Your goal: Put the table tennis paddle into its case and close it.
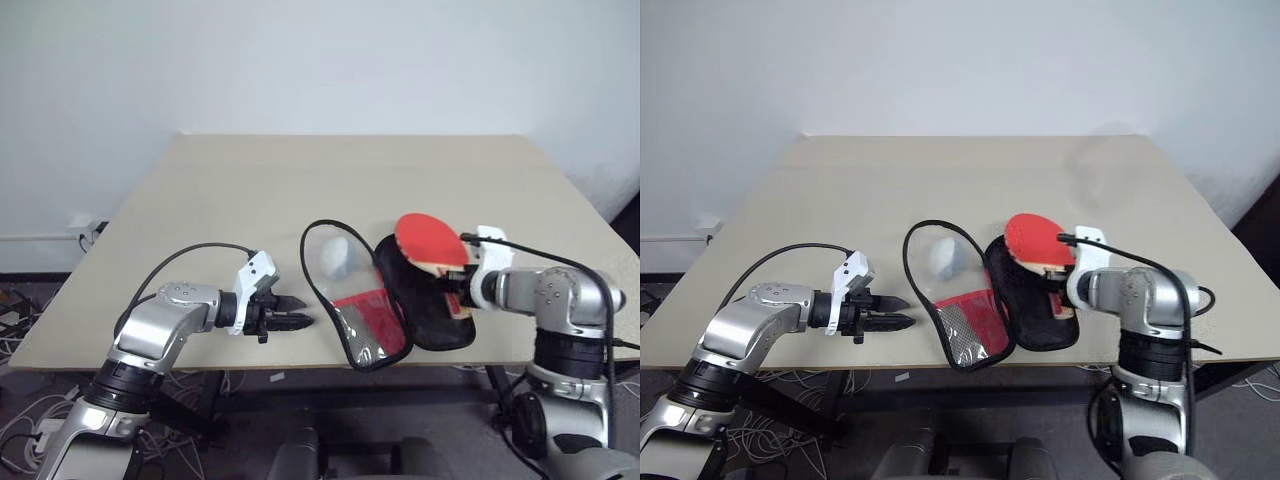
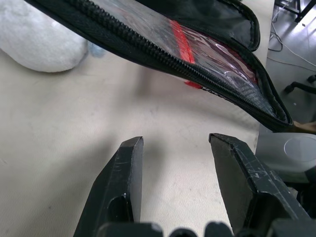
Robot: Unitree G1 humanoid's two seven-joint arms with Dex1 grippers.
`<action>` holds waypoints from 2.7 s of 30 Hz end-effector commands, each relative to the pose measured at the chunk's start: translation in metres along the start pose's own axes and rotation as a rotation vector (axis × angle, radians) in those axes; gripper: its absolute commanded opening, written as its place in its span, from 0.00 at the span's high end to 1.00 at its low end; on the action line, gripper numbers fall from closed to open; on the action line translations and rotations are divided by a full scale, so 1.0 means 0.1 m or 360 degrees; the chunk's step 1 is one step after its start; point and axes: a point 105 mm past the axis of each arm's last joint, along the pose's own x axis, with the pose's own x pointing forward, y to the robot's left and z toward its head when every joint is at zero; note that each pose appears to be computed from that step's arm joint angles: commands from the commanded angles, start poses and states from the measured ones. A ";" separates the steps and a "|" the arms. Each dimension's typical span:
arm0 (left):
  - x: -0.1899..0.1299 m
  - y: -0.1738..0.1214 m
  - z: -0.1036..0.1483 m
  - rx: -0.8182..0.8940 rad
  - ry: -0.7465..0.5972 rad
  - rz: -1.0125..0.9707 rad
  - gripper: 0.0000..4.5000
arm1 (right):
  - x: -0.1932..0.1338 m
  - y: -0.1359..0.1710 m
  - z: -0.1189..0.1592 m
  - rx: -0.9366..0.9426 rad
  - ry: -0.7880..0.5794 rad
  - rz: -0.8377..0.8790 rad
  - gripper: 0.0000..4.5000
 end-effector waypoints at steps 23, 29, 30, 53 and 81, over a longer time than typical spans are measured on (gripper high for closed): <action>-0.01 0.05 0.19 0.0073 -0.0055 0.0009 0.51 | -0.07 0.01 -0.31 -0.0134 0.0036 -0.0052 0.76; -0.03 0.04 0.16 0.0062 -0.0044 0.0007 0.51 | -0.14 0.05 -0.14 -0.0171 -0.0060 -0.0033 0.76; -0.02 0.04 0.16 0.0058 -0.0046 0.0005 0.51 | -0.15 0.06 -0.12 -0.0179 -0.0070 -0.0028 0.76; 0.02 0.06 0.17 0.0063 -0.0031 -0.0011 0.51 | -0.23 -0.11 -0.41 -0.0219 0.0024 -0.0109 0.76; 0.42 -0.03 0.14 0.0195 0.0110 -0.0172 0.51 | -0.78 -0.14 1.03 -0.0237 -0.0830 -0.0139 0.26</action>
